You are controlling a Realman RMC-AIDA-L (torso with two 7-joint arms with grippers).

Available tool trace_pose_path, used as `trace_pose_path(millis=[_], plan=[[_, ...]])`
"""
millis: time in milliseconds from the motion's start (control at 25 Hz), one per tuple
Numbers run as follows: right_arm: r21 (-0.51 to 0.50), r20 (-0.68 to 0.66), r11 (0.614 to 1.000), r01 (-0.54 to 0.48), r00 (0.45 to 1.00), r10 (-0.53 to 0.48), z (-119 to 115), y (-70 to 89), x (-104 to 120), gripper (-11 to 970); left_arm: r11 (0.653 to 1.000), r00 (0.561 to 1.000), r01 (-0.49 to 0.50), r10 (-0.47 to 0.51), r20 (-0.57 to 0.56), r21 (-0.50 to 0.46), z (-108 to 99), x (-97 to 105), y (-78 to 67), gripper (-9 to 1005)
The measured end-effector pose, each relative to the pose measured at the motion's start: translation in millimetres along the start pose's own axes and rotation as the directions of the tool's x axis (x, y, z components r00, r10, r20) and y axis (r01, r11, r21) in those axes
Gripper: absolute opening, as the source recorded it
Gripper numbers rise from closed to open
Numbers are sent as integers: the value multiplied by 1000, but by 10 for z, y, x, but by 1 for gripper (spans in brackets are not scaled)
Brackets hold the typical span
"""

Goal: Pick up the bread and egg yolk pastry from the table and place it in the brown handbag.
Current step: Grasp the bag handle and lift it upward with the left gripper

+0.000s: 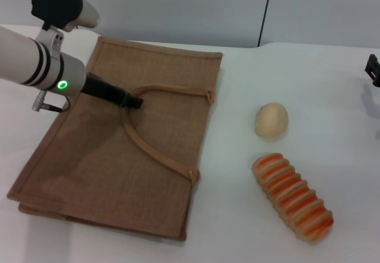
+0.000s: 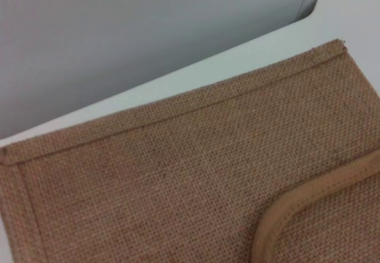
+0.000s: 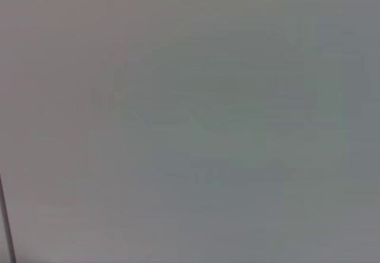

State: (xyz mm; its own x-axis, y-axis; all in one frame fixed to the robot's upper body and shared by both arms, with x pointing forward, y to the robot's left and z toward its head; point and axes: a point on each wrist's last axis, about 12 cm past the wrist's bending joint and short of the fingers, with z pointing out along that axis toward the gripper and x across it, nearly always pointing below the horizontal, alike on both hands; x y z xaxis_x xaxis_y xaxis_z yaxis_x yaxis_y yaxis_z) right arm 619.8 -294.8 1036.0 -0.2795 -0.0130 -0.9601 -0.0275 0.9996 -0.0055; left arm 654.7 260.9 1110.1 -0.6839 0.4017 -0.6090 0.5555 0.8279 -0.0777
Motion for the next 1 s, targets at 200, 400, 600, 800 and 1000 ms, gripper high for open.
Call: trace_pose_path(millis=[200, 400, 600, 800, 1000], plan=[[-1, 1, 1000, 0, 1000, 0, 2, 2, -3, 668, 1000, 1000, 1, -1, -9, 4, 26, 10, -15, 514], [-1, 0, 1000, 0, 1000, 0, 2, 5, -2, 668, 1000, 1000, 2, -2, -14, 3, 41, 15, -19, 509], [-1, 0, 1000, 0, 1000, 0, 2, 6, -1, 668, 1000, 1000, 1, -1, -16, 2, 41, 10, -16, 503], [-1, 0, 1000, 0, 1000, 0, 2, 6, -1, 667, 1000, 1000, 12, -13, -19, -6, 37, -1, -8, 377], [-3, 1, 1000, 0, 1000, 0, 8, 12, -10, 667, 999, 999, 31, -31, -22, -23, 37, -31, 0, 274]])
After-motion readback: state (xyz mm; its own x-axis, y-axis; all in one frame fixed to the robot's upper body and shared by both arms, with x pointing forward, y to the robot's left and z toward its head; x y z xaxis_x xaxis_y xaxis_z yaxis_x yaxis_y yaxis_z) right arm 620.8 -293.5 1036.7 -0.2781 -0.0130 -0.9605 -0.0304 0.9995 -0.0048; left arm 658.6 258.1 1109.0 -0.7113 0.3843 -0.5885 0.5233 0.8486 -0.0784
